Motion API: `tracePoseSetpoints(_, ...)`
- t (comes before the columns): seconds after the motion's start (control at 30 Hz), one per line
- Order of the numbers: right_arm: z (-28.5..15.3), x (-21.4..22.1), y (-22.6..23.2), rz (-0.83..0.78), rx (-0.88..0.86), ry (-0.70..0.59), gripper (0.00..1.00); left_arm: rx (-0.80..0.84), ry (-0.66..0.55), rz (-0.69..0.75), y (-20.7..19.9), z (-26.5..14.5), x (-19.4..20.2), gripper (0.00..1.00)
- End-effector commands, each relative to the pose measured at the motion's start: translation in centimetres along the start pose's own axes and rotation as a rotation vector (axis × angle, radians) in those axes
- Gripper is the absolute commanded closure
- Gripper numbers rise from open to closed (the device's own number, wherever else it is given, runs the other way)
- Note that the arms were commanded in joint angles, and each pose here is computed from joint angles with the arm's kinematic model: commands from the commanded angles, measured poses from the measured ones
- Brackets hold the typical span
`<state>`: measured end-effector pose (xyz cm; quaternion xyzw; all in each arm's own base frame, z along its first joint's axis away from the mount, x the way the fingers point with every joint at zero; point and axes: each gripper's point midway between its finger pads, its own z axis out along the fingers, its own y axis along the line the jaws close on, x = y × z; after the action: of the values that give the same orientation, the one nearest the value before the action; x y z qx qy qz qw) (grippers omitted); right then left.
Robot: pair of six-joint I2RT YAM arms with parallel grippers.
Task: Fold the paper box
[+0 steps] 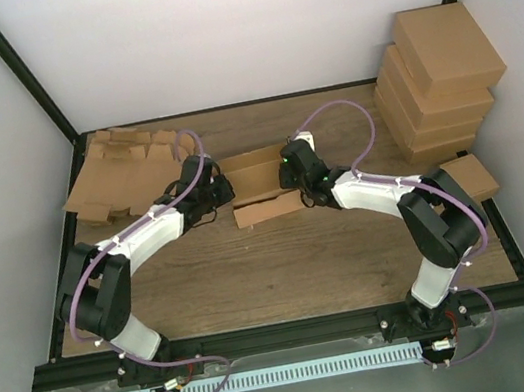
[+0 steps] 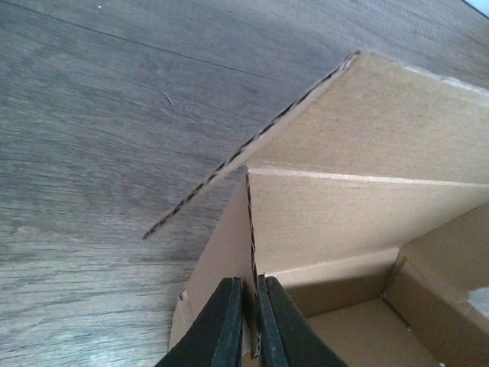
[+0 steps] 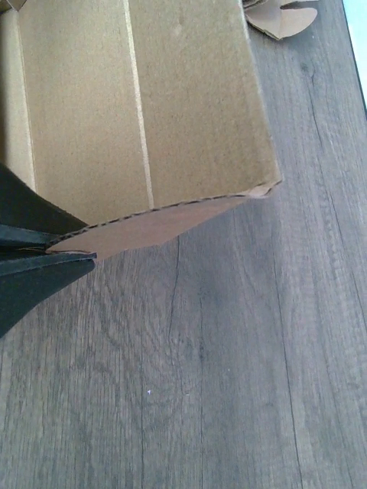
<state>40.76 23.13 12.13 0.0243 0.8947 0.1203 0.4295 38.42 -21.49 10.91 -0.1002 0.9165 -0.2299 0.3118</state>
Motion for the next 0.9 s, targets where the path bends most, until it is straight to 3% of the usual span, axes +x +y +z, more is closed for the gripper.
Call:
tracePoseSetpoints(0.0, -0.4, -0.6, 0.8, -0.022, -0.023, -0.040, 0.99, 0.031, 0.045, 0.047, -1.1, -0.5, 0.7, 0.89)
tracePoseSetpoints(0.5, -0.3, 2.6, -0.8, -0.033, -0.015, -0.008, 0.99, 0.059, 0.097, -0.003, -0.3, 0.0, 2.9, 0.96)
tracePoseSetpoints(0.87, -1.4, 1.8, -0.1, -0.065, -0.058, -0.050, 0.99, 0.121, 0.055, -0.076, -3.2, -1.3, 0.0, 0.96)
